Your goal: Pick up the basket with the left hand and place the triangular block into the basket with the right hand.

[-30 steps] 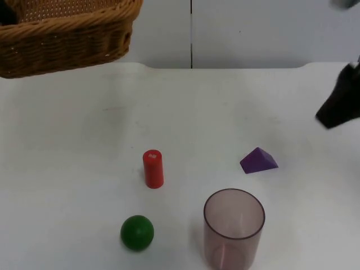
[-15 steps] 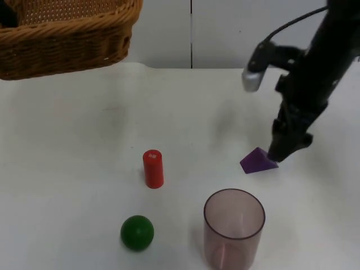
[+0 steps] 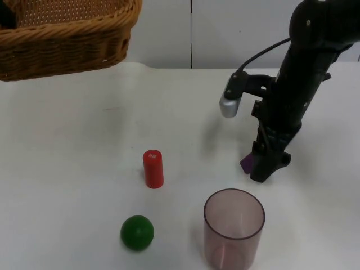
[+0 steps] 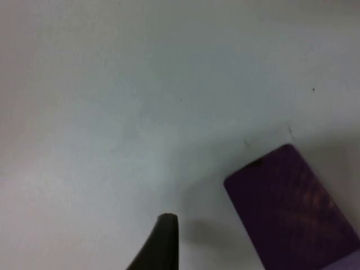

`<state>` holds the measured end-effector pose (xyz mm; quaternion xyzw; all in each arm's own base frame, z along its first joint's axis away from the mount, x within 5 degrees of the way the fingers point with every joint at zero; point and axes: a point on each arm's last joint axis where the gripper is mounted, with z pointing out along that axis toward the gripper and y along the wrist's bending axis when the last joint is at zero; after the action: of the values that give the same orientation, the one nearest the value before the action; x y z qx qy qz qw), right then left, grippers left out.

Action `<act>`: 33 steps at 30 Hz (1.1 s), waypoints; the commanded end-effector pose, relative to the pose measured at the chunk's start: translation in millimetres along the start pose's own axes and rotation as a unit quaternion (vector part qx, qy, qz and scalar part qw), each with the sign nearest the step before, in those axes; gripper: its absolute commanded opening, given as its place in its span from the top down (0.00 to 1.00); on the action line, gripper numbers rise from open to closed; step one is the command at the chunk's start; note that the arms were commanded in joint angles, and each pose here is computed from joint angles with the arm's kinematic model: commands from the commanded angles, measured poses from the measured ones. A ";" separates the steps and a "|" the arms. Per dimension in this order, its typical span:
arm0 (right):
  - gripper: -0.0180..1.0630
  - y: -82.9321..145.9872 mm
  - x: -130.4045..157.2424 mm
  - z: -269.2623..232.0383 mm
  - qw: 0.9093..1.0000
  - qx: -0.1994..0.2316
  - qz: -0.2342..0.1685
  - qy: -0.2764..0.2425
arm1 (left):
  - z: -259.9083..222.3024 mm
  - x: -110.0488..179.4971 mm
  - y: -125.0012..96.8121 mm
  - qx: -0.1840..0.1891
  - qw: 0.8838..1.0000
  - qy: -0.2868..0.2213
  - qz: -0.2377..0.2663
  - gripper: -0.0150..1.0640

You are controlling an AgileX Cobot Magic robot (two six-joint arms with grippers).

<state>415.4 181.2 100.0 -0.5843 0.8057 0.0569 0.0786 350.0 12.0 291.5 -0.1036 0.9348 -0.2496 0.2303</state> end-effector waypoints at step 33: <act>0.98 -4.1 -12.4 -41.2 0.990 0.047 0.122 -0.046 | -2.2 0.8 -3.0 0.007 1.000 0.000 0.002 0.99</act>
<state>419.2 183.0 116.0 -0.4930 0.8623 0.0579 0.1001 349.7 12.1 291.2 -0.0990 0.9363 -0.2468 0.2295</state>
